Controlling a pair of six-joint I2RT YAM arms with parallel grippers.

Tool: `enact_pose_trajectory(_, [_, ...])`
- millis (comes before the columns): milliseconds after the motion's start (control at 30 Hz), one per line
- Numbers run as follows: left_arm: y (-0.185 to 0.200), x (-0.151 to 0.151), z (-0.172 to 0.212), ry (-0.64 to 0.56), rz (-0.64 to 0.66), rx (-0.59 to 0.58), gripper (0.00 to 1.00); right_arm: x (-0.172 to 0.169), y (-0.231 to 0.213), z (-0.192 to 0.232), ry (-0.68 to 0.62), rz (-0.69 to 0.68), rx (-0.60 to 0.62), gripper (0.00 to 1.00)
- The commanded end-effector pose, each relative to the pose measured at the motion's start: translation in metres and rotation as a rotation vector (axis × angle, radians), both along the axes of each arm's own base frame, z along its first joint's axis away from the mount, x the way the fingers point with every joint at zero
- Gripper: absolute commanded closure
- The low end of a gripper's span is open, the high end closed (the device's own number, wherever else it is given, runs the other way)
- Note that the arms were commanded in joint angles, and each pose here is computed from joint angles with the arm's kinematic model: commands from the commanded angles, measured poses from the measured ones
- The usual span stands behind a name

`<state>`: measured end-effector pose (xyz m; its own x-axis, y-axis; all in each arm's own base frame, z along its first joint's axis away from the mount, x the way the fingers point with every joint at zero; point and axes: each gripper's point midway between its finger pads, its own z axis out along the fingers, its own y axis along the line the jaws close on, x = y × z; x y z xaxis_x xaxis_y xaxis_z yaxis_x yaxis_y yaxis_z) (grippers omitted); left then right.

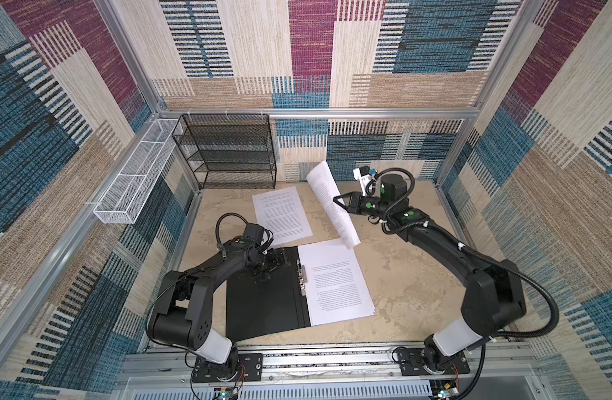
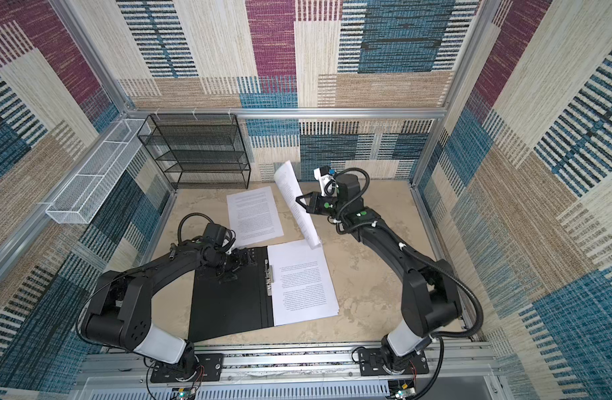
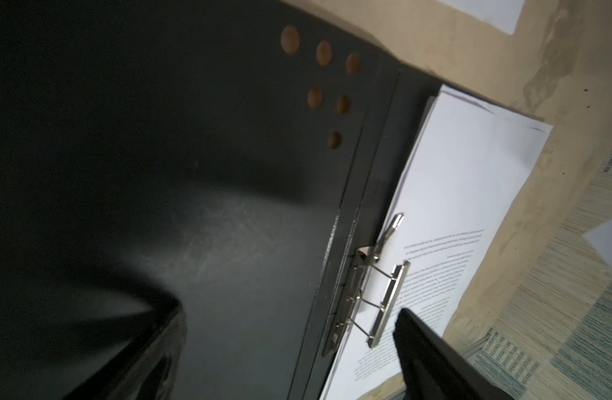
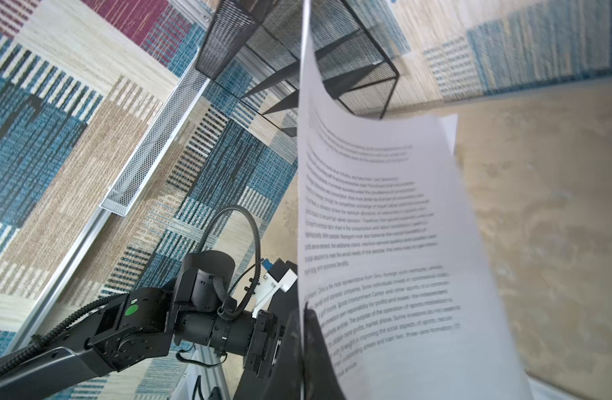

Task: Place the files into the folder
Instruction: 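Lift the sheet upright with the right gripper while the left gripper withdraws to the folder, then lower the held sheet onto the folder stack with the right gripper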

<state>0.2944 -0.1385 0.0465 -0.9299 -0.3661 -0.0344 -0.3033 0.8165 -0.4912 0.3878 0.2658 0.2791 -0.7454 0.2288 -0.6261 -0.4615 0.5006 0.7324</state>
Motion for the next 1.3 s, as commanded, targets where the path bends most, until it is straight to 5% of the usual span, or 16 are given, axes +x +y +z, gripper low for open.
enact_pose_trajectory(0, [0.009, 0.004, -0.013, -0.012, 0.052, 0.044, 0.05, -0.031, 0.005, 0.014, -0.016, 0.029, 0.072, 1.0])
enact_pose_trajectory(300, [0.019, -0.008, -0.043, 0.058, 0.082, 0.097, 0.05, -0.087, 0.006, 0.018, 0.024, 0.044, 0.157, 1.0])
enact_pose_trajectory(800, [0.024, -0.015, -0.043, 0.066, 0.082, 0.118, 0.05, -0.089, -0.063, -0.13, 0.223, -0.328, -0.034, 1.0])
enact_pose_trajectory(1267, [0.023, -0.012, -0.043, 0.067, 0.08, 0.115, 0.05, -0.093, -0.078, -0.182, 0.258, -0.347, -0.213, 1.0])
